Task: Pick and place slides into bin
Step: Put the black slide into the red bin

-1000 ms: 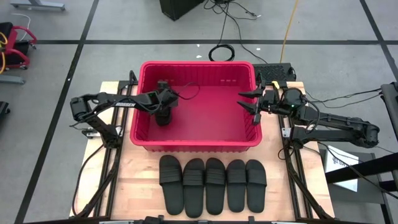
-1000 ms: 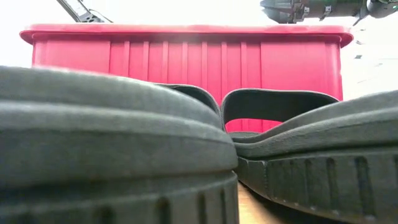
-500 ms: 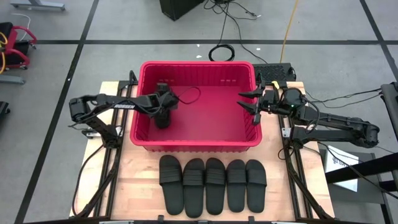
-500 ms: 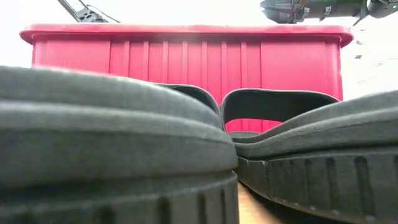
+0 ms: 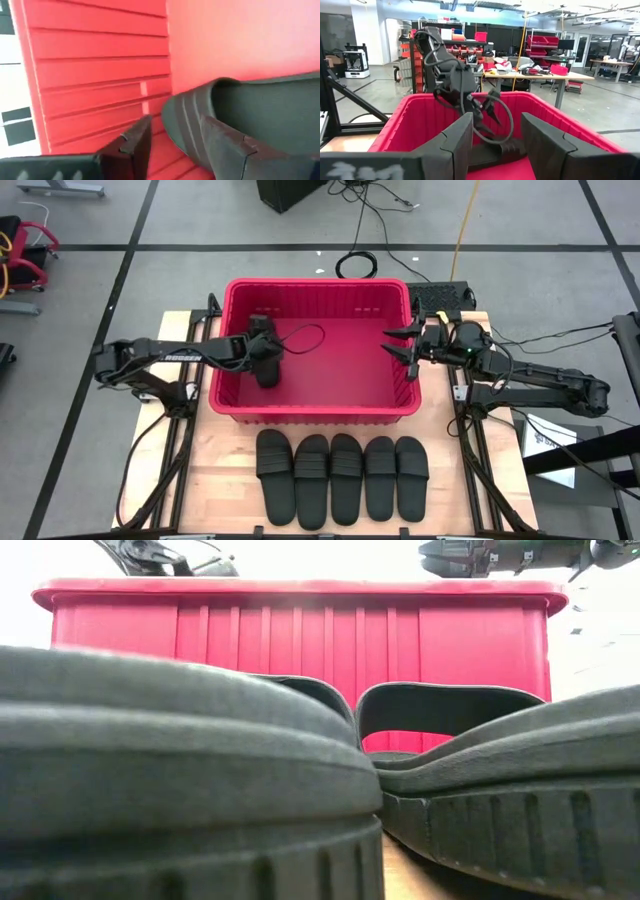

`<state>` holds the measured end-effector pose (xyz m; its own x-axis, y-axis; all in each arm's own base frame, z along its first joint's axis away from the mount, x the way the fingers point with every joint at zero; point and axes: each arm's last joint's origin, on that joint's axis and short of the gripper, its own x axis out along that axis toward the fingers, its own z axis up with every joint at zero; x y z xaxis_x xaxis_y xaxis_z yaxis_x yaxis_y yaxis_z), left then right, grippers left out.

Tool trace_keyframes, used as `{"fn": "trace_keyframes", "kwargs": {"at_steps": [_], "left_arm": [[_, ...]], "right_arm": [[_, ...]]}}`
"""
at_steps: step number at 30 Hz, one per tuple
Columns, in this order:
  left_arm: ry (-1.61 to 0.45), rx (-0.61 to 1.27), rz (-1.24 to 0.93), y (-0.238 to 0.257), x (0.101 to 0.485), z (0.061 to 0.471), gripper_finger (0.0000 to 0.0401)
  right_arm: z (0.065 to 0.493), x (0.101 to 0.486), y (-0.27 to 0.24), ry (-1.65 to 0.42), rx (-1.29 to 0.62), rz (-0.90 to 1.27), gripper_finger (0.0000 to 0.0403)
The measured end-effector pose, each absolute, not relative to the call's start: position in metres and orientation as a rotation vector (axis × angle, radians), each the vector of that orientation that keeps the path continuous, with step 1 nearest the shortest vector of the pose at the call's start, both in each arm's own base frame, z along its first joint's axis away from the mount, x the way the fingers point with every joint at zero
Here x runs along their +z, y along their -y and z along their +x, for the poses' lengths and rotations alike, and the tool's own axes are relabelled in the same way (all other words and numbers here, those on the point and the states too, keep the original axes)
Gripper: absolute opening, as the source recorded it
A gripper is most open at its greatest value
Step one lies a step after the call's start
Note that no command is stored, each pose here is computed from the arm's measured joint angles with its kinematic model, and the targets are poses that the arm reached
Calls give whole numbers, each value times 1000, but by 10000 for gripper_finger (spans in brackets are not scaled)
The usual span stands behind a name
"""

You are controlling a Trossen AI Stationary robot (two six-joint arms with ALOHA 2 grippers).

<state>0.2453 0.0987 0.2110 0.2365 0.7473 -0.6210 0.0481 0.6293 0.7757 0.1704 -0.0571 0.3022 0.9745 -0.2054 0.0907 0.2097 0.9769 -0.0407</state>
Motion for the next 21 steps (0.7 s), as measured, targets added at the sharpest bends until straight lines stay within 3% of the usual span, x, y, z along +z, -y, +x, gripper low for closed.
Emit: {"fn": "trace_keyframes", "kwargs": {"at_steps": [21], "left_arm": [[-1237,452,586,-109,209,234,171]], "right_arm": [[173,302,48,85,-134,-47,155]]}}
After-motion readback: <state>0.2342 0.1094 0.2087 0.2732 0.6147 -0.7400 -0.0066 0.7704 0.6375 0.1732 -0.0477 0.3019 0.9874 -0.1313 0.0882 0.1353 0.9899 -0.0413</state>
